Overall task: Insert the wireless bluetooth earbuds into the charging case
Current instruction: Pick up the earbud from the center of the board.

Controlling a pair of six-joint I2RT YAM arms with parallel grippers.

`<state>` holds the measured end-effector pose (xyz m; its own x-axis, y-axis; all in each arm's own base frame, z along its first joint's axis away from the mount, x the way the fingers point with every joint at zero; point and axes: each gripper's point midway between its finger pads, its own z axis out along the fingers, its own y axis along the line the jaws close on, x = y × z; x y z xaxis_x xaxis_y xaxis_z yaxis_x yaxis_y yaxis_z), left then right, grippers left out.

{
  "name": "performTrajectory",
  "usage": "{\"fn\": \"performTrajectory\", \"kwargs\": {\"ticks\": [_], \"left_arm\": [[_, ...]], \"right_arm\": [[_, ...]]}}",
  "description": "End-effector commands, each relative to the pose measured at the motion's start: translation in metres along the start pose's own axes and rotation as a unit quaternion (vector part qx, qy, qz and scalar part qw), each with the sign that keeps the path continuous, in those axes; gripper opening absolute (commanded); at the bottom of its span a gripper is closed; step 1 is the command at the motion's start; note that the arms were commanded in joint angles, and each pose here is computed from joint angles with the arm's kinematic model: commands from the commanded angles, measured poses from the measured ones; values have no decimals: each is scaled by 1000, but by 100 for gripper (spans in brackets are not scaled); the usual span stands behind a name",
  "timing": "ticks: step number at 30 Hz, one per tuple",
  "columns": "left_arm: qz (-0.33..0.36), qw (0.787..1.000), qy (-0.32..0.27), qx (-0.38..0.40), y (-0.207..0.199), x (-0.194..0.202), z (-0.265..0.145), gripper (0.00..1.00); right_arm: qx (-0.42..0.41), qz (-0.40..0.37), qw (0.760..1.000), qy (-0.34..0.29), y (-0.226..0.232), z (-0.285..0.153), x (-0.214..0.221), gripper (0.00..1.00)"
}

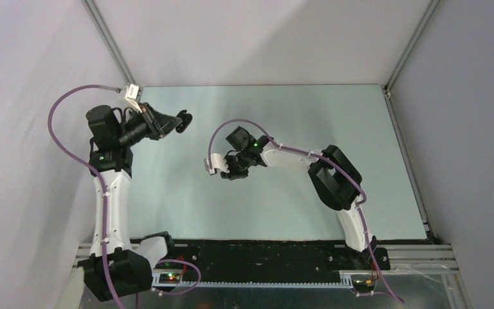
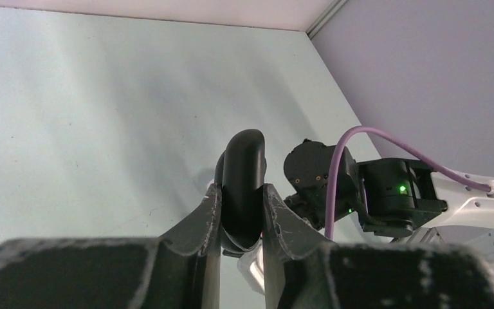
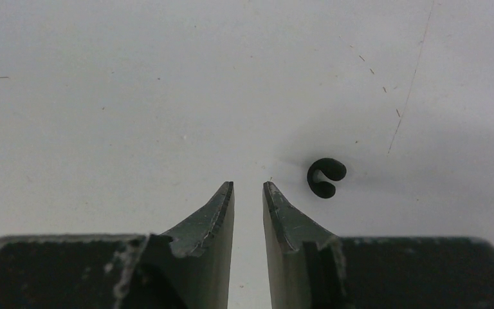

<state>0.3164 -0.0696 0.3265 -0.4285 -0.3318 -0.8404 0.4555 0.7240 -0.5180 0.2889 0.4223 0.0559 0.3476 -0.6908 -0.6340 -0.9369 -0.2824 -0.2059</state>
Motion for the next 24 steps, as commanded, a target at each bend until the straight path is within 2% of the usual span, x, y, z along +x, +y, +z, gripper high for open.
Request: {"fn": "performTrajectory", "kwargs": {"ticks": [1, 24], "left_arm": [[-1, 1000, -8, 4, -5, -3, -3, 0], [-18, 1000, 4, -2, 5, 8, 1, 0]], "right_arm": [[29, -24, 999, 1, -17, 7, -5, 28], [58, -41, 997, 13, -47, 23, 2, 32]]}}
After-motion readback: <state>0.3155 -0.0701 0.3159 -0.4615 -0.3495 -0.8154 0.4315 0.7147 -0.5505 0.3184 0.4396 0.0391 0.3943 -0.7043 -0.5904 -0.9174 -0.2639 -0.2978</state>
